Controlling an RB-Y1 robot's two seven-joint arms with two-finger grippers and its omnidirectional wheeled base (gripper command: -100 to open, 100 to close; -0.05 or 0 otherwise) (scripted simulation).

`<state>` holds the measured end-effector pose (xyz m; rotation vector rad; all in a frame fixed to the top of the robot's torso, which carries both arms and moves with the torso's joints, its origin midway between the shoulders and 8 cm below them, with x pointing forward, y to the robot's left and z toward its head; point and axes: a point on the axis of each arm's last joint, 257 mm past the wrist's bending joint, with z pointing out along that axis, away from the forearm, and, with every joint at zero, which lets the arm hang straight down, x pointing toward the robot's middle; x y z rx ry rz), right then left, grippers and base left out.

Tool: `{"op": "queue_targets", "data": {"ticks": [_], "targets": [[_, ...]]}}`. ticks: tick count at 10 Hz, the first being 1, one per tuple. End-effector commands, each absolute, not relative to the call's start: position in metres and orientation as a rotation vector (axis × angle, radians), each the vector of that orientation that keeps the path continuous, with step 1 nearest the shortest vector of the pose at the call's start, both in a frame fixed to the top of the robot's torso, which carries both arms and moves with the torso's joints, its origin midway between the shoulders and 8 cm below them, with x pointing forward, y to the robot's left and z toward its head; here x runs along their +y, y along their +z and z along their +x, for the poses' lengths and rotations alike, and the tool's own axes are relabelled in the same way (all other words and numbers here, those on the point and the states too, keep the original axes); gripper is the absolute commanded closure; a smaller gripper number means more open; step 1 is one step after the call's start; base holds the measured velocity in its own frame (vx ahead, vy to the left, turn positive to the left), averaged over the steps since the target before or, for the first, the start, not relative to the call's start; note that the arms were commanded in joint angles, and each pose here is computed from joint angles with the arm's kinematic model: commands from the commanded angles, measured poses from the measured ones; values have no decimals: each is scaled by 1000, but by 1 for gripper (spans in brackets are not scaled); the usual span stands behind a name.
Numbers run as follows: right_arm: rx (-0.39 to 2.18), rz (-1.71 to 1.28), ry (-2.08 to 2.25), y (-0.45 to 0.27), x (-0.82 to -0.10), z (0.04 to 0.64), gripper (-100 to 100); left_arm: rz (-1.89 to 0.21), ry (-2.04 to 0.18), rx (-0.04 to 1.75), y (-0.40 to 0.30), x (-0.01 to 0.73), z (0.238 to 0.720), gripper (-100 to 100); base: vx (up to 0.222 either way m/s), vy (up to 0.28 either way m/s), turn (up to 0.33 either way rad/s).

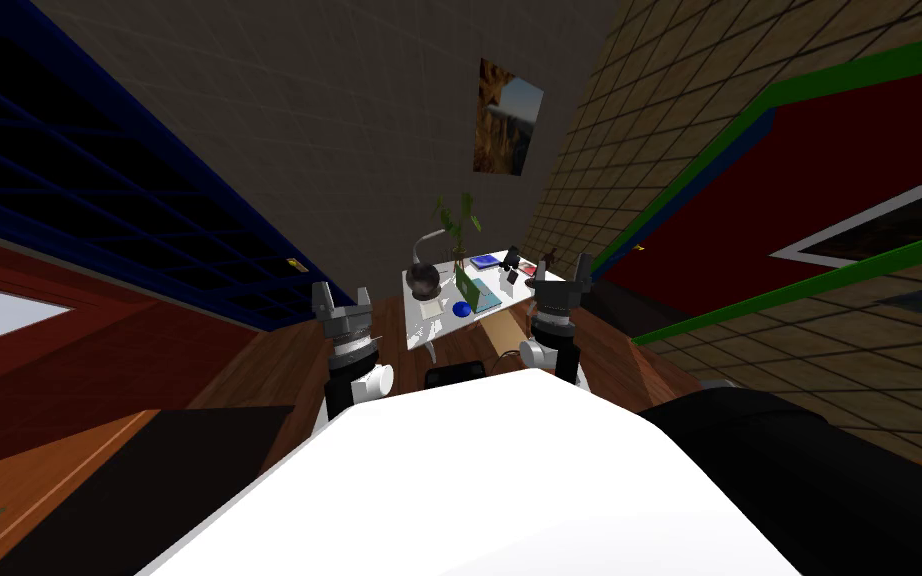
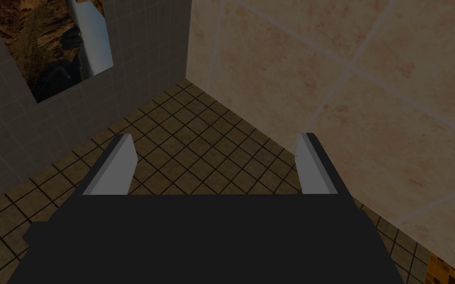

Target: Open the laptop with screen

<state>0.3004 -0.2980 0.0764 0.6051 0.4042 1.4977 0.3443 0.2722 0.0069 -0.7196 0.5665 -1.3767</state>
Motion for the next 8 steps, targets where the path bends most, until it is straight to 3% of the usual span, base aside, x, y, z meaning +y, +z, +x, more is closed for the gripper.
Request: {"op": "queue_targets", "data": {"ticks": [1,8], "targets": [[404,605,1498,76,-298,300,0,-720,-1377,566,7,272,344,0,0,0,0],[404,605,1498,77,-298,300,0,-719,-1377,566,7,272,344,0,0,0,0]]}}
